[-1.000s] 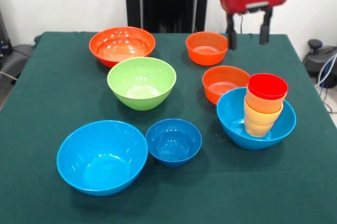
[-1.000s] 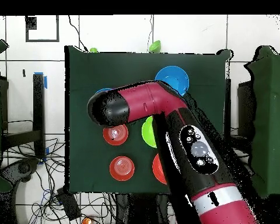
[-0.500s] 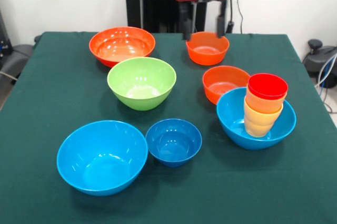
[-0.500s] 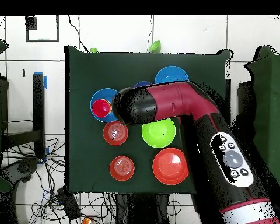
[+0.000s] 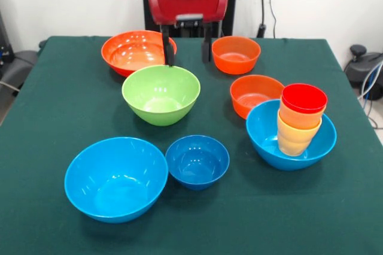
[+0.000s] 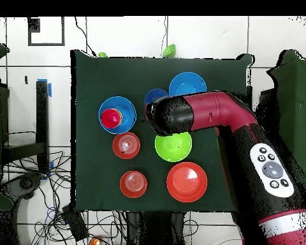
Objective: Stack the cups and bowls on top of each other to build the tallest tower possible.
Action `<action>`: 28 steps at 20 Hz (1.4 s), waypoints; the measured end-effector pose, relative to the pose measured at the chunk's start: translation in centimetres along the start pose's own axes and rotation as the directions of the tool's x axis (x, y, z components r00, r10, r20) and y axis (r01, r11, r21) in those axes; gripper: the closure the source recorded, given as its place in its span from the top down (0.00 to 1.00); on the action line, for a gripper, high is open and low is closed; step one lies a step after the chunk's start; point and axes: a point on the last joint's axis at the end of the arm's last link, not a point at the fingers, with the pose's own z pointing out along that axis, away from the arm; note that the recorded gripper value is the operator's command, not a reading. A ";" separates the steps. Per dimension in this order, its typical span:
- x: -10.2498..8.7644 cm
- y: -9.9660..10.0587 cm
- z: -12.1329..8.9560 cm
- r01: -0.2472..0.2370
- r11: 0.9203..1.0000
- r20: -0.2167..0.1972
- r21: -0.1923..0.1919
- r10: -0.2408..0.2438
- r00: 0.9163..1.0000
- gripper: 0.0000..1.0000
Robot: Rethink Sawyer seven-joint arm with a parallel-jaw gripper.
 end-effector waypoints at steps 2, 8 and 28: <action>-0.2 0.1 0.9 0.005 1.000 -0.002 -0.006 -0.005 1.000 1.00; -2.8 1.7 3.2 0.014 0.998 0.024 -0.053 -0.013 1.000 1.00; -6.7 2.3 8.3 0.097 0.995 0.070 -0.026 -0.095 0.993 1.00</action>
